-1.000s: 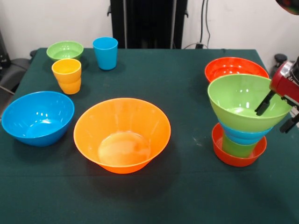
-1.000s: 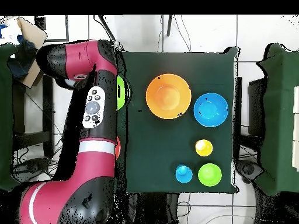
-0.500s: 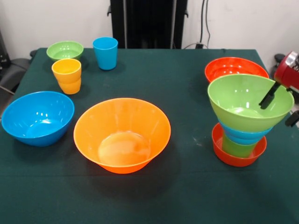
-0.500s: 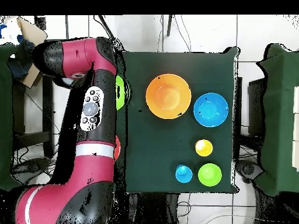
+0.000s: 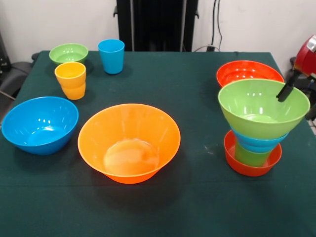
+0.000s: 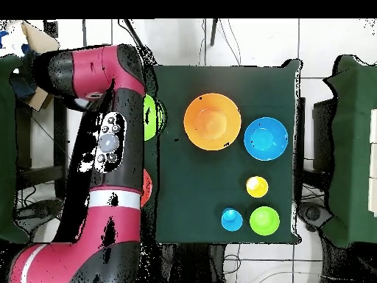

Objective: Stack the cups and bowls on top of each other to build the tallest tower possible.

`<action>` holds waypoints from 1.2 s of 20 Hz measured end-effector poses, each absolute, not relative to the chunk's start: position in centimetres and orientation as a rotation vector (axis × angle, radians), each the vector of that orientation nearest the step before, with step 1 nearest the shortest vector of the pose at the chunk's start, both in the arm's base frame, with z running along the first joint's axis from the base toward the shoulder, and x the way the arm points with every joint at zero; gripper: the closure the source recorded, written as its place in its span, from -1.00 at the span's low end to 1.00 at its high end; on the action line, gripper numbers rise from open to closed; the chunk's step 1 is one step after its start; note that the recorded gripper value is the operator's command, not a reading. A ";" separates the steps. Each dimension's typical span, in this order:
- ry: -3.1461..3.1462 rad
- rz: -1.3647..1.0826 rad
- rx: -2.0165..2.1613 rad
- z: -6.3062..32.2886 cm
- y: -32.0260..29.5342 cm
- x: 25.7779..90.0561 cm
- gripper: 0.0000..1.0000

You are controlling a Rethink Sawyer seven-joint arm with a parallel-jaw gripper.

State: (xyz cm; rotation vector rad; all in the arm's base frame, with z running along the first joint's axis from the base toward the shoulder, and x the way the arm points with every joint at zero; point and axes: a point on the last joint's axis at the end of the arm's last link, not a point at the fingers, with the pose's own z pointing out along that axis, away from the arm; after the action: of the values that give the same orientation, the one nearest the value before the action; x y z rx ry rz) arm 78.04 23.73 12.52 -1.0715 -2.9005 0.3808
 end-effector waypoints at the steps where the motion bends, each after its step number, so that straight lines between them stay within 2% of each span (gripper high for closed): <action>1: -2.900 0.381 -1.074 12.8 23.7 77.7 -1.00; 16: -2.932 0.339 -1.100 13.8 24.2 73.6 -1.00; 24: -2.955 0.291 -1.101 13.1 24.6 72.8 -1.00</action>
State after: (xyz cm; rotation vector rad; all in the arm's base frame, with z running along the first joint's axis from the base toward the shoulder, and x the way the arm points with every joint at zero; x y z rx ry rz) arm 72.84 24.62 13.11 -1.1013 -2.9545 0.2908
